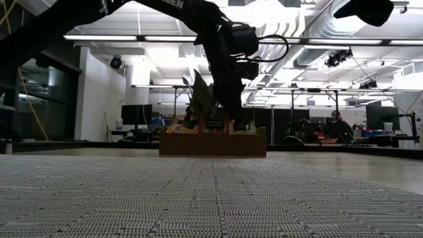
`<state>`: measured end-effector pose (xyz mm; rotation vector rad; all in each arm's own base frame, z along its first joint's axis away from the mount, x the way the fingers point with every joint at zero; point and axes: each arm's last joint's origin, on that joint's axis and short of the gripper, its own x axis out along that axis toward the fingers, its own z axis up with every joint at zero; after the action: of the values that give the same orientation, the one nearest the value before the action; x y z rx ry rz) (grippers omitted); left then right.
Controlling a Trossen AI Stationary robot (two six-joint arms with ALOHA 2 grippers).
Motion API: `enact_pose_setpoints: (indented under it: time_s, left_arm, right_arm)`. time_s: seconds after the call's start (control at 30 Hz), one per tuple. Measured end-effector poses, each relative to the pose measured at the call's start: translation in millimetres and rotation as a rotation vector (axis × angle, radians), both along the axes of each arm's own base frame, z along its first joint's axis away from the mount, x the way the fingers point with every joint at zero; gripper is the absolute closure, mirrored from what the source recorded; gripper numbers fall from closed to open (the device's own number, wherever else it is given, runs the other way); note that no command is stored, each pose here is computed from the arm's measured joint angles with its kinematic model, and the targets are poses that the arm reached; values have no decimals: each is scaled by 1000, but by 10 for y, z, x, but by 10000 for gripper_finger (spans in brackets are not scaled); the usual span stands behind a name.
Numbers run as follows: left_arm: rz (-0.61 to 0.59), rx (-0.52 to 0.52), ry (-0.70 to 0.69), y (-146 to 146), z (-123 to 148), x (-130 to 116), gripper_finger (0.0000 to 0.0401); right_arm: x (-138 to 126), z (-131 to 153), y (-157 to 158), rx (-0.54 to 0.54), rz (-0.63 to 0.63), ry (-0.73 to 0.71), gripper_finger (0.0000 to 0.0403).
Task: Pick & Place Tea
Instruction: Return to Home Position
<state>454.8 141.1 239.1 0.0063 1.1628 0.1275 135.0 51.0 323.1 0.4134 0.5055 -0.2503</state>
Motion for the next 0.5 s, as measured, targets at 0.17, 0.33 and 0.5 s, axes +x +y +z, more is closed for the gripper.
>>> enact_pose_setpoints:
  time_s: [0.17,0.33,0.5]
  left_arm:
    - [53,-31,-58,34,206,-76,188]
    - [96,-33,-108,9,466,-187,214]
    - [98,-37,-219,-79,924,-387,288]
  right_arm:
    - [-106,87,-74,-21,-58,-84,171]
    - [-313,191,-192,-51,-83,-175,171]
    - [-614,278,-353,-79,-104,-275,171]
